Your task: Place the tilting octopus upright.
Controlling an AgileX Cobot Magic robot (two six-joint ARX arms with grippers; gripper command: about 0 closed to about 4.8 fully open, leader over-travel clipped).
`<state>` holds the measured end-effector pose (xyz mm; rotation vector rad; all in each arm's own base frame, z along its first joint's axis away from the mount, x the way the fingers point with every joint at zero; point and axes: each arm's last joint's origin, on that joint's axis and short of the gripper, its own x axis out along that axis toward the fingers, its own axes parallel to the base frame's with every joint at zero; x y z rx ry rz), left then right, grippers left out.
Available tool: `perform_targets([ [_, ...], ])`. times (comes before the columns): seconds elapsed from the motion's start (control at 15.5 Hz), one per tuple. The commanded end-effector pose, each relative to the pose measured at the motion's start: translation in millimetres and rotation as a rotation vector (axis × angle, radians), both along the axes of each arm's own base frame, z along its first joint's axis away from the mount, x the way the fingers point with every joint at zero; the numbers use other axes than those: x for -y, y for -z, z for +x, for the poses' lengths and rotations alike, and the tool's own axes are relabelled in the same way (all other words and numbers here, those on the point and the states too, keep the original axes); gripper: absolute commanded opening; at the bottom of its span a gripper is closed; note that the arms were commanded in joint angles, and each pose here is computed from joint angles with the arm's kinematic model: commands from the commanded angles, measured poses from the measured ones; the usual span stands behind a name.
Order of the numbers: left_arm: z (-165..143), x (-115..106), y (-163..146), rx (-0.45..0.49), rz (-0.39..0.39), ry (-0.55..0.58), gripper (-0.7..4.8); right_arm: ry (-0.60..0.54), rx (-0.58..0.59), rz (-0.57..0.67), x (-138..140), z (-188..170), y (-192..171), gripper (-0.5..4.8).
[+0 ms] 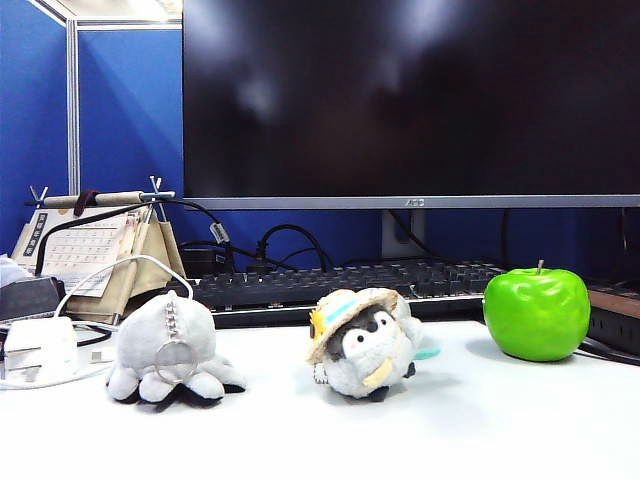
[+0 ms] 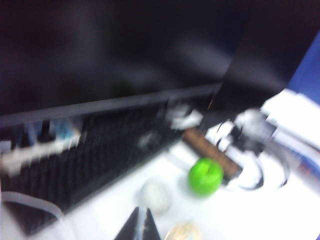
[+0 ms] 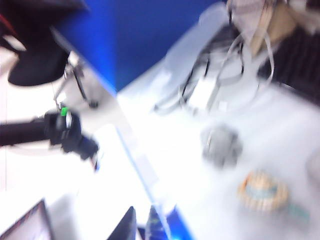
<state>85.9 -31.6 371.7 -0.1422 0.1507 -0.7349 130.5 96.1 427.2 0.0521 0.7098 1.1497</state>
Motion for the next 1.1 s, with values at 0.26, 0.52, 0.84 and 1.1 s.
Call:
perform_targets([
  [0.26,-86,-16,0,0.191,-0.074,0.006,-0.03,-0.003,0.098,0.048,47,-82,-13,0.4],
  [0.52,-108,-20,10,0.192,-0.074,0.007,-0.03,0.102,0.192,0.143,86,-146,4,0.4],
  [0.84,-108,-19,17,0.125,-0.054,0.042,-0.03,0.361,0.25,0.201,108,-185,66,0.4],
  [1.1,-102,-21,14,0.232,-0.019,-0.066,-0.03,0.506,0.352,0.231,95,-170,93,0.4],
])
